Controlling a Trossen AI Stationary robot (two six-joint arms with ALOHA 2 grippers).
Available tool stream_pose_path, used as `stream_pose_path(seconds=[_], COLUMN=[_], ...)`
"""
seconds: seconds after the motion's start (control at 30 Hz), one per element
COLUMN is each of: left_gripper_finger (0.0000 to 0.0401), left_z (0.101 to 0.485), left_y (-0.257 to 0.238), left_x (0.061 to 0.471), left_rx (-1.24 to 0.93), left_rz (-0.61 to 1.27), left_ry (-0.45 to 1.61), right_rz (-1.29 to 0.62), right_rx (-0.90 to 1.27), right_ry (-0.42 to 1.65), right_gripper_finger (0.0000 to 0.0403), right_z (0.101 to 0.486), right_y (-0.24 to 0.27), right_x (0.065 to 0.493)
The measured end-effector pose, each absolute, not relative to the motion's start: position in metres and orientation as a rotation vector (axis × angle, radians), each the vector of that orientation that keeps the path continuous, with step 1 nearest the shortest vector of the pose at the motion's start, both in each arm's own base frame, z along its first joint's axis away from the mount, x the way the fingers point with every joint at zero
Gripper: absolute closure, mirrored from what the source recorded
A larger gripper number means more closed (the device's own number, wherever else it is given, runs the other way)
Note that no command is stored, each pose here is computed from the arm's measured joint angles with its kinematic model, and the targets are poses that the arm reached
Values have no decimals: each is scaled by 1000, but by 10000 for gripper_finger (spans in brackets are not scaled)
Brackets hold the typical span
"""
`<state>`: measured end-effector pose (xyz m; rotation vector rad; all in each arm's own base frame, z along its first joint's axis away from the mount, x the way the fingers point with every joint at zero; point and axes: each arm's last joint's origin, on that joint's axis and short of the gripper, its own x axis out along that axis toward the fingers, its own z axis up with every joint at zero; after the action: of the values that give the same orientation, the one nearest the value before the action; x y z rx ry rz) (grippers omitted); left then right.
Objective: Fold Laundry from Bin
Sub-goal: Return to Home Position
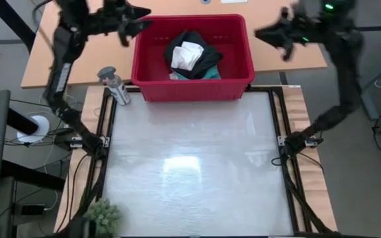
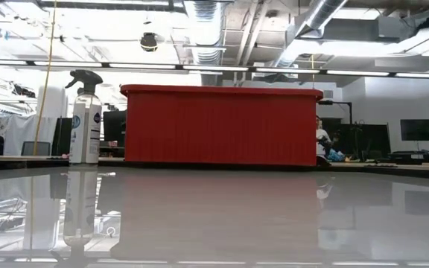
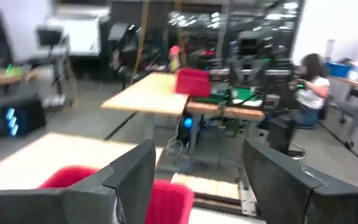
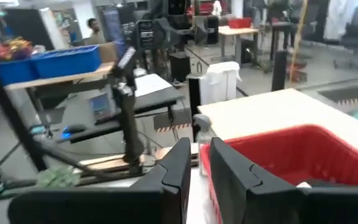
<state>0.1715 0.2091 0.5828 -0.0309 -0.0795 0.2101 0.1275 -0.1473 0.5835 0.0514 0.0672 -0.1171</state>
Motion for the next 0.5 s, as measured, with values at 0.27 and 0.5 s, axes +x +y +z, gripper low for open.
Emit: stream_pose_path(seconds=[0.27,0.5], left_gripper_finger=[173,173], left_z=[594,581], left_y=[150,130], left_x=[167,185], left_rx=[-7,-27], left_rz=[87,-25], left_ry=[-60,24], right_rz=[-25,444], right_rx=[35,99], right_ry=[146,165], right_gripper_finger=[316,316], right_z=[574,523], right_y=[-90,-89], right_x=[95,125])
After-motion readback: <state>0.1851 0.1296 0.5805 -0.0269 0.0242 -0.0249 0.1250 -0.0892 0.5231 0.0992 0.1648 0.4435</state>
